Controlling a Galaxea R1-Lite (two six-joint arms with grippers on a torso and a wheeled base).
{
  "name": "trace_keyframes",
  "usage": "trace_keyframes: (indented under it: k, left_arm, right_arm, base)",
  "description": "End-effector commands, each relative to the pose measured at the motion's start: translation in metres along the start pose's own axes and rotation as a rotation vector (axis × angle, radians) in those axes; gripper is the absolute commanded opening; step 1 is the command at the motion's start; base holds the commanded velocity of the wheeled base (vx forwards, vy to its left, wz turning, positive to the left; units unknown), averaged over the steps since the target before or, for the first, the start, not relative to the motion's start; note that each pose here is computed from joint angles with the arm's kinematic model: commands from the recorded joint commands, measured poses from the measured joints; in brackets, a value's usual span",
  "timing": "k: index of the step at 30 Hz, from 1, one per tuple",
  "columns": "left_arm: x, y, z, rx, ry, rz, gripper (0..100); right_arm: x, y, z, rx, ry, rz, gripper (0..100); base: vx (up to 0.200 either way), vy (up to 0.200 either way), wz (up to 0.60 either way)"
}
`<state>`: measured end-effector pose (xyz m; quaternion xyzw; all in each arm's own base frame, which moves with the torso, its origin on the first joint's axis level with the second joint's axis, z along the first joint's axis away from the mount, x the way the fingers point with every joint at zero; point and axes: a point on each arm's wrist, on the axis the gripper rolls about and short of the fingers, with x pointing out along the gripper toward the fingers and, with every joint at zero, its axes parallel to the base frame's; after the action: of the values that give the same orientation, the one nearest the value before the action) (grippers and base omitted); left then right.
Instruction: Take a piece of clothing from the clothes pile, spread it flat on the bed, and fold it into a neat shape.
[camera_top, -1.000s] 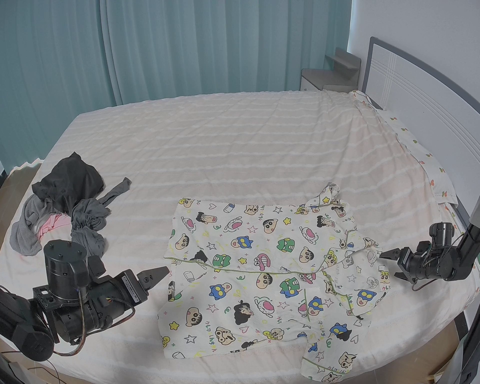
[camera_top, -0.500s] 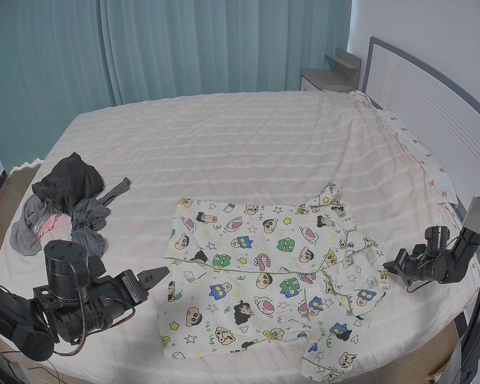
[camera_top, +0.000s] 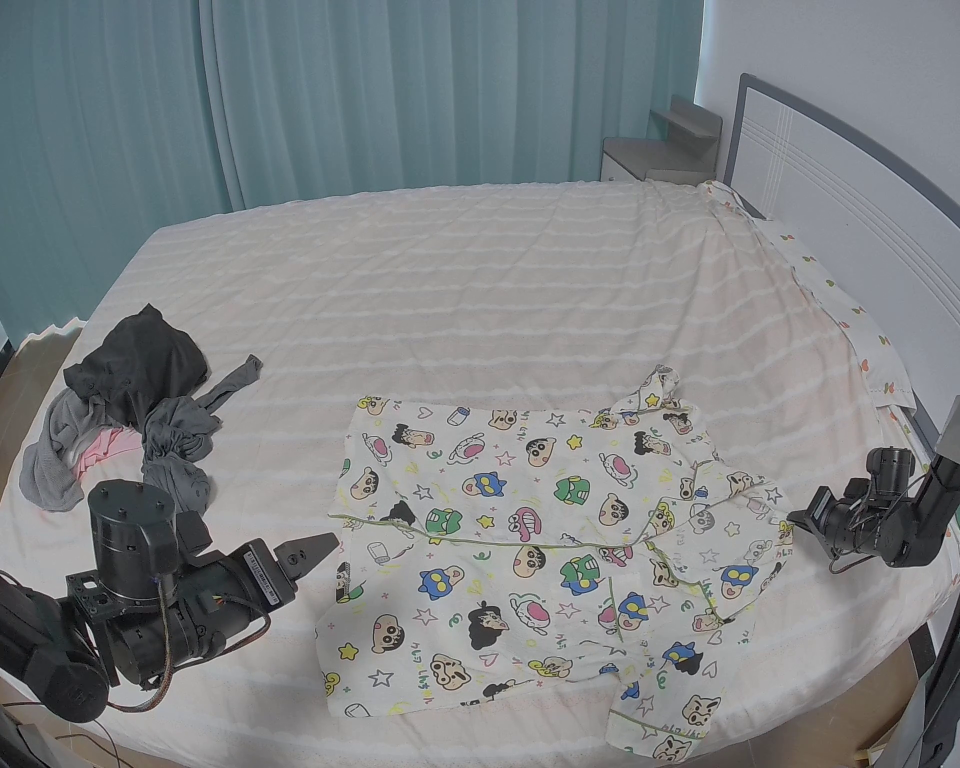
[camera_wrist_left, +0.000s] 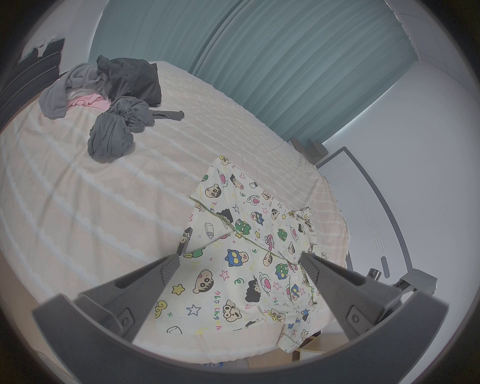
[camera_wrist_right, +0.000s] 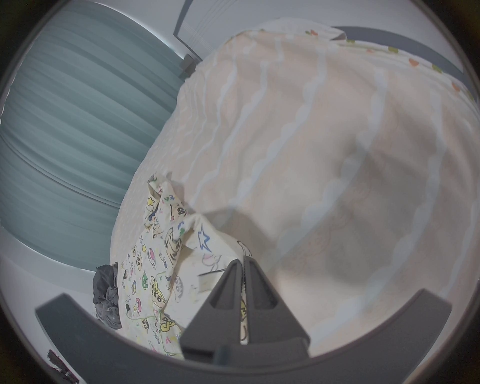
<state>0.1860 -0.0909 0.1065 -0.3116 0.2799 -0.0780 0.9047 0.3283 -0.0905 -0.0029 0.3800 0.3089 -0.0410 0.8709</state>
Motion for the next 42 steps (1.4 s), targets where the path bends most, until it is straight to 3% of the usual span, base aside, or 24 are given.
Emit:
trace_keyframes:
  k: [1, 13, 23, 31, 32, 37, 42]
  left_arm:
    - [0.000, 0.000, 0.000, 0.000, 0.001, 0.001, 100]
    - [0.000, 0.000, 0.000, 0.000, 0.002, 0.002, 100]
    - [0.001, 0.001, -0.001, 0.001, 0.007, 0.005, 100]
    - [0.005, 0.001, -0.014, 0.025, 0.068, 0.011, 100]
    - [0.006, 0.001, -0.016, 0.027, 0.077, 0.015, 100]
    - [0.023, 0.004, -0.026, 0.033, 0.130, 0.055, 100]
    - [0.067, -0.004, -0.022, 0.032, 0.128, 0.092, 100]
  right_arm:
    - [-0.013, -0.007, 0.010, -0.013, -0.048, -0.019, 0]
    - [-0.011, -0.021, 0.015, -0.063, -0.089, -0.084, 0]
    - [-0.006, -0.024, 0.028, -0.079, -0.184, -0.135, 0]
    - [-0.011, -0.030, 0.039, -0.069, -0.220, -0.148, 0]
    - [-0.011, -0.030, 0.039, -0.070, -0.222, -0.146, 100]
    - [-0.017, -0.026, 0.037, -0.048, -0.219, -0.135, 100]
    - [-0.045, -0.007, 0.038, 0.068, -0.264, -0.091, 100]
  base:
    - [0.000, 0.000, 0.00]
    - [0.000, 0.000, 0.00]
    - [0.000, 0.000, 0.00]
    - [0.000, 0.000, 0.00]
    - [0.000, 0.000, 0.00]
    - [0.000, 0.000, 0.00]
    - [0.000, 0.000, 0.00]
